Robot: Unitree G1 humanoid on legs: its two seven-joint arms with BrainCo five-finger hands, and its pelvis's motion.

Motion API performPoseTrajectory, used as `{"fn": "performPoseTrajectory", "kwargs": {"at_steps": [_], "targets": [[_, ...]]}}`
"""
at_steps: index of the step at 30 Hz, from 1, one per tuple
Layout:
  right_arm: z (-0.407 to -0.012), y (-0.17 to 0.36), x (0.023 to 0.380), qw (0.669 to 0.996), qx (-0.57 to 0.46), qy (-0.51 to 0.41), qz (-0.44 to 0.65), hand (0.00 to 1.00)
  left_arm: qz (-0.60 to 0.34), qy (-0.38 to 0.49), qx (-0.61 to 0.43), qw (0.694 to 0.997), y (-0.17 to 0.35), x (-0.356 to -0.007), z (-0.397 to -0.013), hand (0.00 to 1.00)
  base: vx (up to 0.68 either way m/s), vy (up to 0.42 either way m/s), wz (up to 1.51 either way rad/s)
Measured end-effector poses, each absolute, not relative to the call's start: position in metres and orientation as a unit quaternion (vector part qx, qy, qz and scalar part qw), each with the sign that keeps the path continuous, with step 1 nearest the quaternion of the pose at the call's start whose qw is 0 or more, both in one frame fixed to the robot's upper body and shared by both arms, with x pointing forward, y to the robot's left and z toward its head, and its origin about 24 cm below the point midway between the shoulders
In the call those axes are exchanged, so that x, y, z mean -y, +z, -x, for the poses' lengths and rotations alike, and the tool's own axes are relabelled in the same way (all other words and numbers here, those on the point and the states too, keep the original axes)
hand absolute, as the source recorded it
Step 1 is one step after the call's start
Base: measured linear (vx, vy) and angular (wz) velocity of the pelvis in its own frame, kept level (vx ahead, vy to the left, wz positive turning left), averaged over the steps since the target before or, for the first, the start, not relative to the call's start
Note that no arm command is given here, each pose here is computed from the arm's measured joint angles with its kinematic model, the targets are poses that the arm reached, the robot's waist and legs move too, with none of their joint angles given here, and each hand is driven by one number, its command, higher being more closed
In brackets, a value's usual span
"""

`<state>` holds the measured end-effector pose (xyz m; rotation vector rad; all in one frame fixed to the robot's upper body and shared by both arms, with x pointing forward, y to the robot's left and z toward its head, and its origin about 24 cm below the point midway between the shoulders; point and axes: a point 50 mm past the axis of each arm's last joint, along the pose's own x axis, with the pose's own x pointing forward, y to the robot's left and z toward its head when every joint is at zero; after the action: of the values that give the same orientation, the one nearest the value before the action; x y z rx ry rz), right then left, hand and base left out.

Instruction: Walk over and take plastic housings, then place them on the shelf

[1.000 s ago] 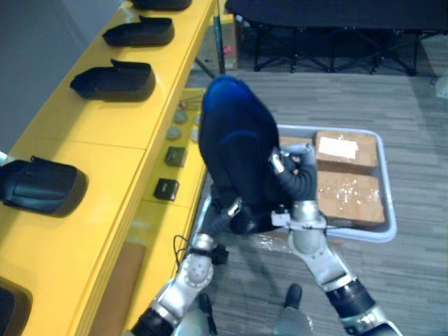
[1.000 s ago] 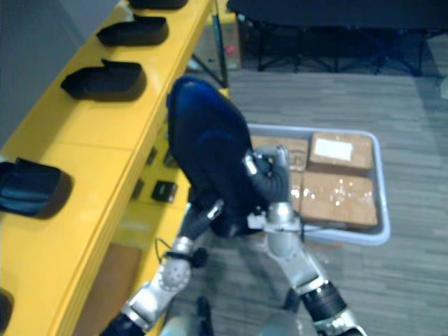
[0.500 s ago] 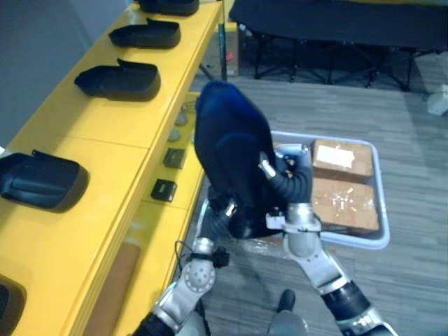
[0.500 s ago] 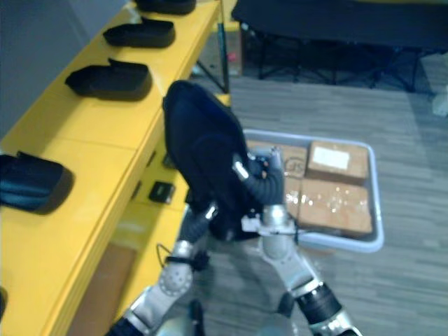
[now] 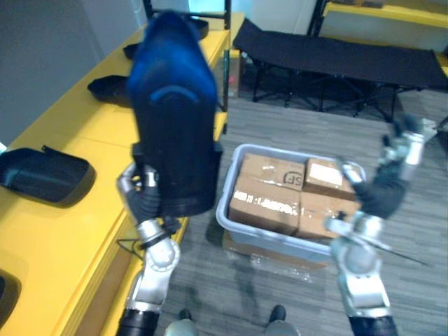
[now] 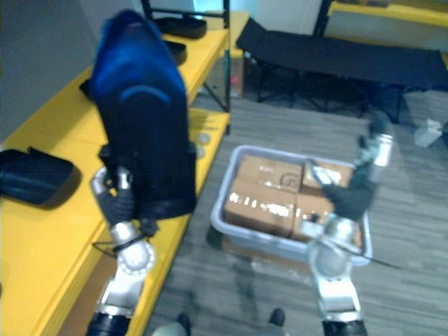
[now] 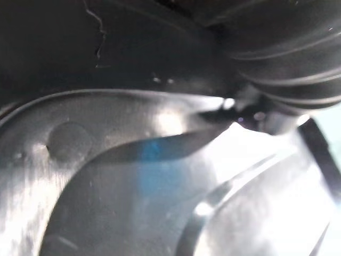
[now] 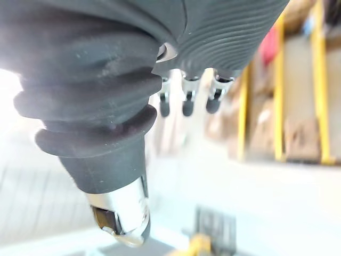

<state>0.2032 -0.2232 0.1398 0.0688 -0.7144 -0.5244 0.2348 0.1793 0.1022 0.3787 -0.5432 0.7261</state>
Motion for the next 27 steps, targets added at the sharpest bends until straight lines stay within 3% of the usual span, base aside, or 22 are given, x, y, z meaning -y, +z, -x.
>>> {"fn": "performPoseTrajectory", "kwargs": {"at_steps": [4, 14, 19, 27], "targets": [[-0.185, 0.107, 0.234, 0.902, 0.281, -0.305, -0.119, 0.0, -0.177, 0.364, 0.255, 0.878, 0.1, -0.183, -0.221, 1.0, 0.01, 0.005, -0.03], [-0.175, 0.014, 0.231, 0.931, 0.063, -0.34, -0.119, 0.0, -0.129, 0.375, 0.22, 0.891, 0.088, -0.188, -0.205, 1.0, -0.01, 0.002, 0.02], [-0.181, 0.01, 0.22, 0.949, 0.053, -0.293, -0.107, 0.0, -0.056, 0.344, 0.271, 0.897, 0.105, -0.182, -0.197, 1.0, -0.01, 0.008, 0.11], [-0.222, 0.034, 0.177, 0.975, 0.104, -0.14, -0.139, 0.0, -0.057, 0.369, 0.358, 0.856, 0.141, -0.195, -0.179, 1.0, -0.02, 0.006, 0.55]]}}
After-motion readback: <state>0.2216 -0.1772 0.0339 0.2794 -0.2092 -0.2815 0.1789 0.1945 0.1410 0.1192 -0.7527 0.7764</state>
